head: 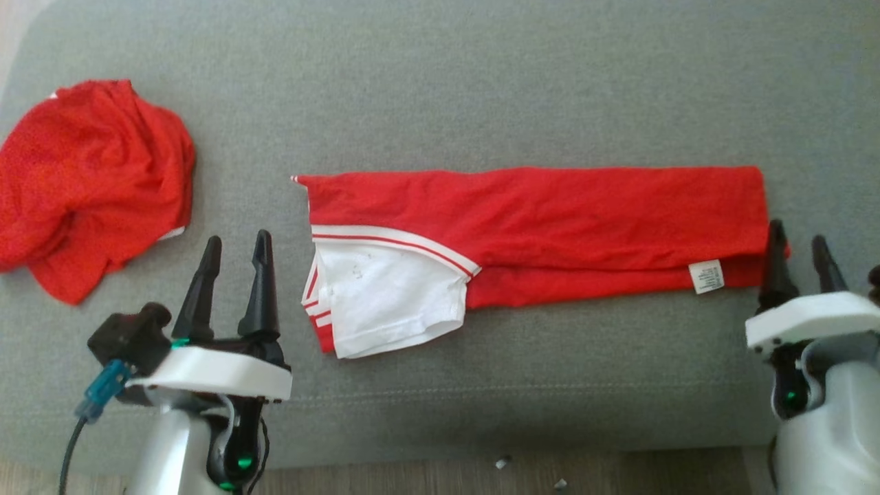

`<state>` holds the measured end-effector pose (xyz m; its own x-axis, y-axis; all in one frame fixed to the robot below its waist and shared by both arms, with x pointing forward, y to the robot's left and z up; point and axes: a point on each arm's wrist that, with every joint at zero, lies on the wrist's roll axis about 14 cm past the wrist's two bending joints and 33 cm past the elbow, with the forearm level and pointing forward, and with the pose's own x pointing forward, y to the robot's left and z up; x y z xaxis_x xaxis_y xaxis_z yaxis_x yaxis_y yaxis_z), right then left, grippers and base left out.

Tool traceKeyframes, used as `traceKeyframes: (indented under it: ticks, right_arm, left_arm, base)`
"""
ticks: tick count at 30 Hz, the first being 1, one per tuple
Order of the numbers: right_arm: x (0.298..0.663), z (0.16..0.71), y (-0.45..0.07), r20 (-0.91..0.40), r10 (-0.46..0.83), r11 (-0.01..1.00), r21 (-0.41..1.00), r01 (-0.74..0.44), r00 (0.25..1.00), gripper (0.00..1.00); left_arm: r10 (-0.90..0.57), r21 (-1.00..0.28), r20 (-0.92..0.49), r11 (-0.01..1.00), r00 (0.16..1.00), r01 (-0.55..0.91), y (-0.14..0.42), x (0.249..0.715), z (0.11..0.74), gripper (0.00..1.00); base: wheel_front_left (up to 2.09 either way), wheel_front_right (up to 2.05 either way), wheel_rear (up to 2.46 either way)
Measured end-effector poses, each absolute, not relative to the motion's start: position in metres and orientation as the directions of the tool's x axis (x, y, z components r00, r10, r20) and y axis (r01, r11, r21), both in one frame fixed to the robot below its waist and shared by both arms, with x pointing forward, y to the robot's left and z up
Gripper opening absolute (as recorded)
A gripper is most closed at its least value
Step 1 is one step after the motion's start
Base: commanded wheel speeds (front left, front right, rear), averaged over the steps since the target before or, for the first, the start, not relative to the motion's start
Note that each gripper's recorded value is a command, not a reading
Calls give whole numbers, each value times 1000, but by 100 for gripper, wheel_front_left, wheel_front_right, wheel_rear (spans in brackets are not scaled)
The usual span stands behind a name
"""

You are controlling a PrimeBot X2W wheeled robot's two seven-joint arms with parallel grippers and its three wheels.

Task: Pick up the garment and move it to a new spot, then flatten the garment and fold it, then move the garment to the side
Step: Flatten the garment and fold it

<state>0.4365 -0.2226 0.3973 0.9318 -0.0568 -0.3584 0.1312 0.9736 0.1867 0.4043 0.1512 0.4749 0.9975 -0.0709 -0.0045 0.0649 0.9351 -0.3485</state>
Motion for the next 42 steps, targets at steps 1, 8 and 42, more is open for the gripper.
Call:
traceKeyframes:
  ticks: [1, 8, 42]
  right_arm:
    - [440, 395, -224, -369, -62, 973, 186, 139, 927, 100]
    - [449, 368, -225, -454, -71, 965, 193, 176, 888, 100]
    - [448, 361, -247, -510, -96, 988, 59, 146, 855, 0]
  left_arm:
    - [-69, -348, -8, 935, 998, 62, 152, 406, 474, 100]
    - [-62, -343, -7, 938, 998, 56, 155, 417, 472, 100]
    - [-58, -335, 23, 940, 998, 62, 156, 422, 481, 100]
  base:
    - [0, 0, 0]
    - [0, 0, 0]
    - [0, 0, 0]
